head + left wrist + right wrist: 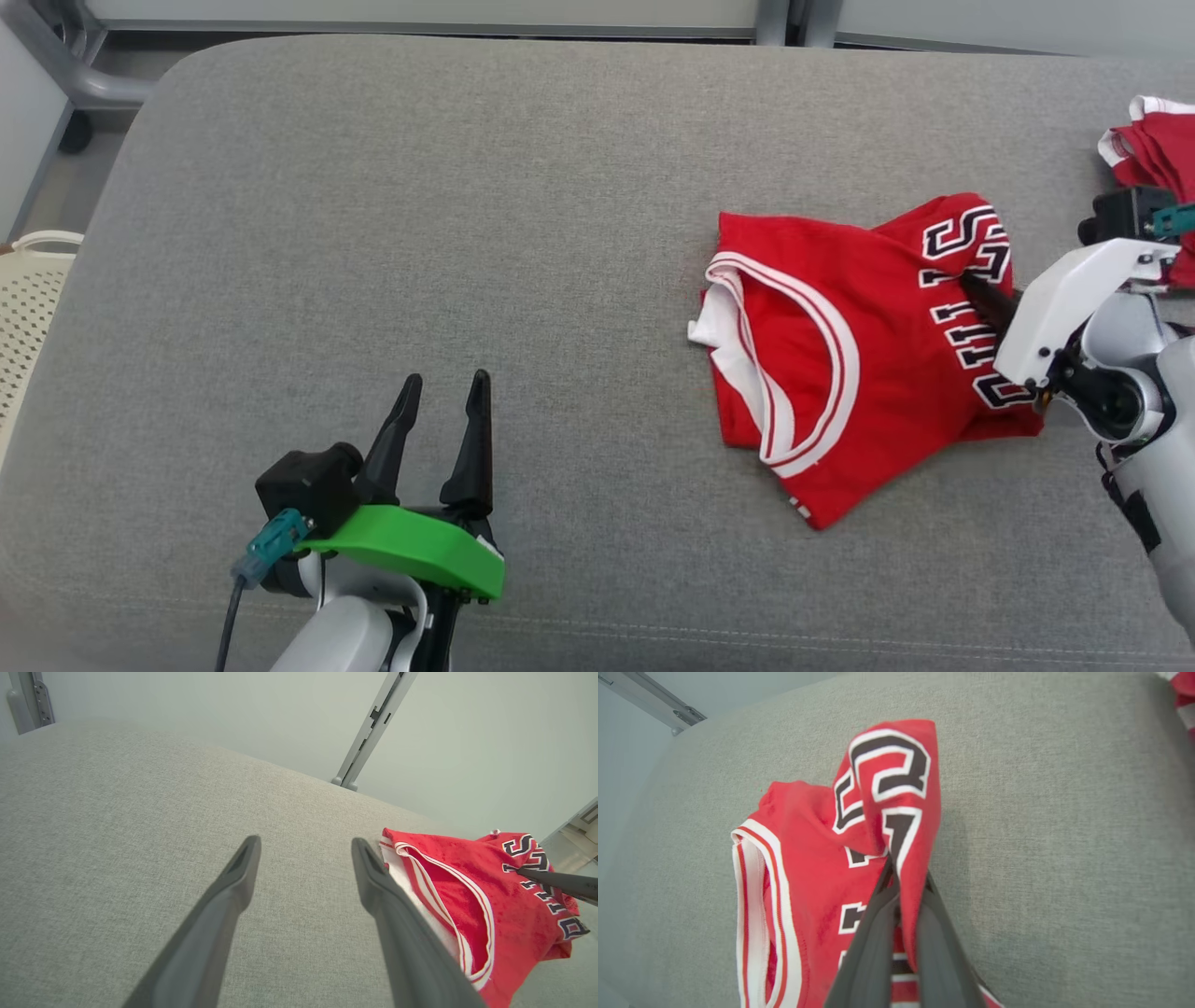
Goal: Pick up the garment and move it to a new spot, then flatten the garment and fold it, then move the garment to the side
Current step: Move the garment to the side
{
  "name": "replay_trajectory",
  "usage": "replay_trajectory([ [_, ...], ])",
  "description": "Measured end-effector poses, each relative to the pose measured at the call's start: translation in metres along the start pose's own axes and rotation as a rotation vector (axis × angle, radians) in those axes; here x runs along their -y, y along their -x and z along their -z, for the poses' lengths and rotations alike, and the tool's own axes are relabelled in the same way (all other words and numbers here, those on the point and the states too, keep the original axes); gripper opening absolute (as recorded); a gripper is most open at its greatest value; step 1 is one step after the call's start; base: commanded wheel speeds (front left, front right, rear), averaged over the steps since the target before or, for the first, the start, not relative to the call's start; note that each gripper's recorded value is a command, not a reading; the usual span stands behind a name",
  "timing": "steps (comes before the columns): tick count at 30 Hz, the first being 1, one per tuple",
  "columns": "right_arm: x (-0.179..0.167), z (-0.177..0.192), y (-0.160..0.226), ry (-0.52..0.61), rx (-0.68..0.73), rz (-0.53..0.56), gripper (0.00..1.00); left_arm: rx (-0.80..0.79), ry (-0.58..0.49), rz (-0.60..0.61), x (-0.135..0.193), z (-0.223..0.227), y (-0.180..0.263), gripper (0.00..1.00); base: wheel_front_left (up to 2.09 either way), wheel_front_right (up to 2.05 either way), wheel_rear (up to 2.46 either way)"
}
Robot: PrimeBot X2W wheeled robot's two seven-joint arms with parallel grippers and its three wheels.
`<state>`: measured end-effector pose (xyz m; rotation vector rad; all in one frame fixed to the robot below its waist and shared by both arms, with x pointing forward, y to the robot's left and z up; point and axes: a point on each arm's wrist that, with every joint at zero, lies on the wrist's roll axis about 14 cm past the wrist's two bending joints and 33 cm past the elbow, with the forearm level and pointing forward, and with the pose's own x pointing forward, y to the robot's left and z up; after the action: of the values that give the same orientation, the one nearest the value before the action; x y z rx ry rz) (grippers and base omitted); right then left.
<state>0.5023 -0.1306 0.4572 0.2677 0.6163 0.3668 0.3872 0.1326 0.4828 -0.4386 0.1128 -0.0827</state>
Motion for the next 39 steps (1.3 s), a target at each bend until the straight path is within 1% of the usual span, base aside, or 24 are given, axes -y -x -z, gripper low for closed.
replay_trajectory([
  [7, 0.027, -0.047, 0.028, 0.077, 0.076, 0.084, 0.0, -0.014, 0.005, 0.046, 0.015, 0.005, -0.005, 1.0, 0.0, 0.0, 0.0],
  [13, 0.04, -0.08, 0.048, 0.148, 0.114, 0.146, 0.0, -0.033, 0.008, 0.074, 0.024, 0.012, -0.009, 1.0, 0.0, 0.0, 0.0],
  [22, 0.054, -0.124, 0.056, 0.204, 0.164, 0.227, 0.0, -0.053, 0.004, 0.094, 0.028, 0.018, -0.018, 1.0, 0.0, 0.0, 0.0],
  [27, 0.06, -0.141, 0.053, 0.201, 0.188, 0.255, 0.0, -0.054, -0.007, 0.111, 0.031, 0.018, -0.024, 1.0, 0.0, 0.0, 0.0],
  [33, 0.065, -0.151, 0.047, 0.188, 0.202, 0.265, 0.0, -0.05, -0.025, 0.131, 0.035, 0.015, -0.033, 1.0, 0.0, 0.0, 0.0],
  [39, 0.085, -0.155, 0.044, 0.158, 0.217, 0.302, 0.0, -0.039, -0.046, 0.159, 0.04, 0.01, -0.045, 1.0, 0.0, 0.0, 0.0],
])
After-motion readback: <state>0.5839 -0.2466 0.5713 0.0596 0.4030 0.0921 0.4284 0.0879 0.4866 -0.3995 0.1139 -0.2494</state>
